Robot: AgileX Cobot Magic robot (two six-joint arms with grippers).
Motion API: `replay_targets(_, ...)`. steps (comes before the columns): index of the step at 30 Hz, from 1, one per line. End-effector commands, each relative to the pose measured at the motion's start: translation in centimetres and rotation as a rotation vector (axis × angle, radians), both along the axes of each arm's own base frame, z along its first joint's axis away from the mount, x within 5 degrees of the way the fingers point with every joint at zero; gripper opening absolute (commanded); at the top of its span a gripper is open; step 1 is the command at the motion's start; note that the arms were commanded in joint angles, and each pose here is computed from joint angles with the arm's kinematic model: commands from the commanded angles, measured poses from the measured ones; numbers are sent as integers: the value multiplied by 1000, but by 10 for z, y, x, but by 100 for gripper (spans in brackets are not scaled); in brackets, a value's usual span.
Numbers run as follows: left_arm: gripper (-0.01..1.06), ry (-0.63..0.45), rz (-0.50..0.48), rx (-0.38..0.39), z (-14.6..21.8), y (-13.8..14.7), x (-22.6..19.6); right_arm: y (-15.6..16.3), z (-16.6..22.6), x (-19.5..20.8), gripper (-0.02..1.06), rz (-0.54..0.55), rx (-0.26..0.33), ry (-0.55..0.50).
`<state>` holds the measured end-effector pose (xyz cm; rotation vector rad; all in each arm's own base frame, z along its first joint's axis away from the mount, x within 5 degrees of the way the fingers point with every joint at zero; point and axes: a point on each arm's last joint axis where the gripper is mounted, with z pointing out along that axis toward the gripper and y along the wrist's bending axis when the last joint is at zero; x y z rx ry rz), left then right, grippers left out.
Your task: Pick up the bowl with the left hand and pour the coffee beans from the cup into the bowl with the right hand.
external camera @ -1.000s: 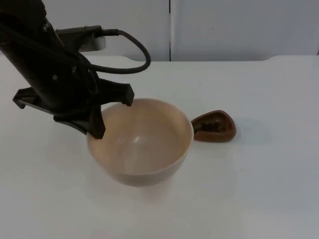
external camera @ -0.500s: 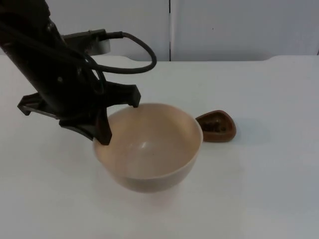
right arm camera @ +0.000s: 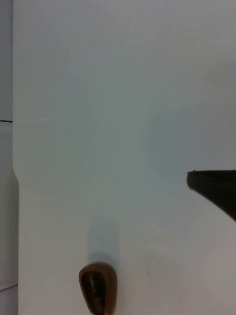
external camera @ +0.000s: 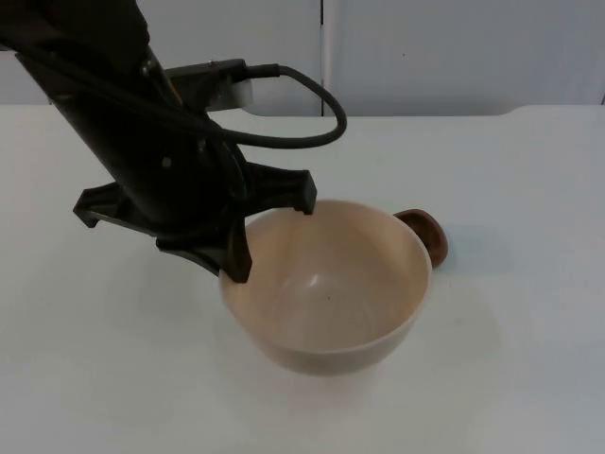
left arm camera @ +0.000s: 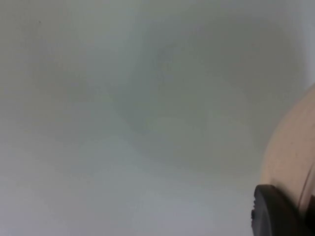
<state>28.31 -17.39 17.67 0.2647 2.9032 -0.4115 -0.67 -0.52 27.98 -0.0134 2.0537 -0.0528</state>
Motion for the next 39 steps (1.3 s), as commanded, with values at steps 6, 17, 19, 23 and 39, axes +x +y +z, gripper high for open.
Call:
replay_targets(6,0,-25,7,-10,6,-2,0,1,0,-1,105,4,13,-8)
replay_targets(17,0,-6,7,-4,5,-1,-2,1,2,-1,105,5,14,-20)
replay_targets(19,0,-7,6,-3,5,-1,-2,1,3,-1,105,5,14,-26)
replay_targets(23,0,-7,6,-3,5,-1,-2,1,13,-2,105,6,14,-62)
replay_targets(39,0,2,4,0,5,-1,-2,4,95,92,105,12,15,79)
